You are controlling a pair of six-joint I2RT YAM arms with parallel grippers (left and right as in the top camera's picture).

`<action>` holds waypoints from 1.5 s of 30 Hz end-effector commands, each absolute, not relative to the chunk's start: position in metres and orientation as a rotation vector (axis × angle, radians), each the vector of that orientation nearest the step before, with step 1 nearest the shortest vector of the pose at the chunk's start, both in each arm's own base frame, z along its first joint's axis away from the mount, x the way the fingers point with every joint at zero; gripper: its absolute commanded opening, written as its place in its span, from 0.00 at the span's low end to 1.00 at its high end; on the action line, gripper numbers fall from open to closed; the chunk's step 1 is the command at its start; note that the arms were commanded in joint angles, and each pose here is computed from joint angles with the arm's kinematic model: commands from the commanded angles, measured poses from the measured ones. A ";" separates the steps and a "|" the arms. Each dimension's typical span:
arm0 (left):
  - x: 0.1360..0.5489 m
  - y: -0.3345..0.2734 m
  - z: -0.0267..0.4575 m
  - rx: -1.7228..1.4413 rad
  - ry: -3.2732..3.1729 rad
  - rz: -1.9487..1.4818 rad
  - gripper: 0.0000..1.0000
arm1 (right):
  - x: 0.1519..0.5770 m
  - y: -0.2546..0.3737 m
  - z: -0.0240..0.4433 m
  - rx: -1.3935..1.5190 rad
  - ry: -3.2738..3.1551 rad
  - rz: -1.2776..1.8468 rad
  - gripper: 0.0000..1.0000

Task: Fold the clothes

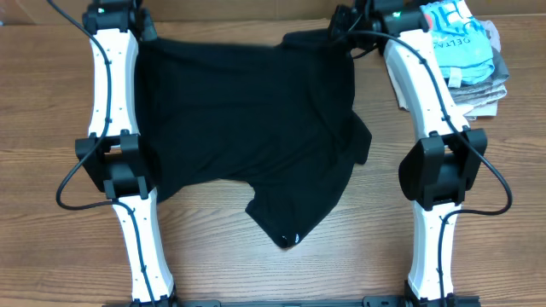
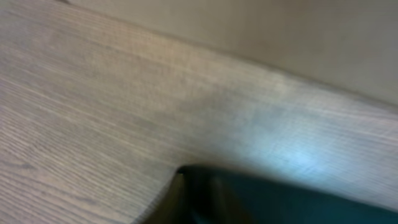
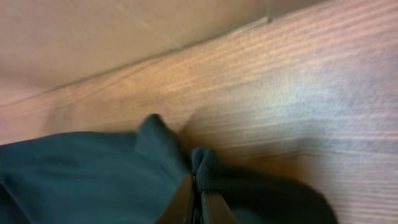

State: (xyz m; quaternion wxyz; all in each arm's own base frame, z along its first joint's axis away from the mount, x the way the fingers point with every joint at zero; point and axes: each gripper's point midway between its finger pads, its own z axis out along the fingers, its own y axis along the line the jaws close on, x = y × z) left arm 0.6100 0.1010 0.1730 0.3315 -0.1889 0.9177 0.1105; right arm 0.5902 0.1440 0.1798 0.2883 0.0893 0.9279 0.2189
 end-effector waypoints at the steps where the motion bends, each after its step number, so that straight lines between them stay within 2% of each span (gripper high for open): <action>1: 0.610 0.098 0.200 -0.465 2.356 0.252 0.27 | 0.590 0.139 0.200 0.183 2.447 0.614 0.04; 4: 0.611 0.094 0.198 -0.457 2.366 0.227 0.36 | 0.586 0.138 0.196 0.167 2.469 0.601 0.04; 6: 0.611 0.094 0.198 -0.457 2.366 0.226 0.47 | 0.585 0.138 0.195 0.158 2.474 0.597 0.04; 12: 0.604 0.065 0.181 -0.337 2.472 0.047 0.48 | 0.581 0.135 0.191 0.161 2.498 0.573 0.04; 19: 0.600 0.038 0.115 -0.258 2.602 -0.132 0.53 | 0.577 0.134 0.188 0.166 2.516 0.568 0.04; 26: 0.610 0.029 0.081 -0.090 2.586 -0.146 0.56 | 0.574 0.133 0.185 0.173 2.534 0.557 0.04; 33: 0.616 0.030 0.058 0.001 2.558 -0.110 0.71 | 0.571 0.129 0.182 0.186 2.553 0.531 0.04; 38: 0.613 0.027 0.047 0.064 2.570 -0.096 0.68 | 0.572 0.129 0.182 0.186 2.552 0.530 0.04; 41: 0.613 0.027 0.046 0.084 2.566 -0.089 0.59 | 0.572 0.129 0.182 0.186 2.552 0.531 0.04; 42: 0.613 0.027 0.046 0.086 2.566 -0.090 0.53 | 0.572 0.129 0.182 0.186 2.552 0.530 0.04; 45: 0.613 0.027 0.044 0.085 2.571 -0.090 0.49 | 0.571 0.129 0.182 0.186 2.553 0.531 0.04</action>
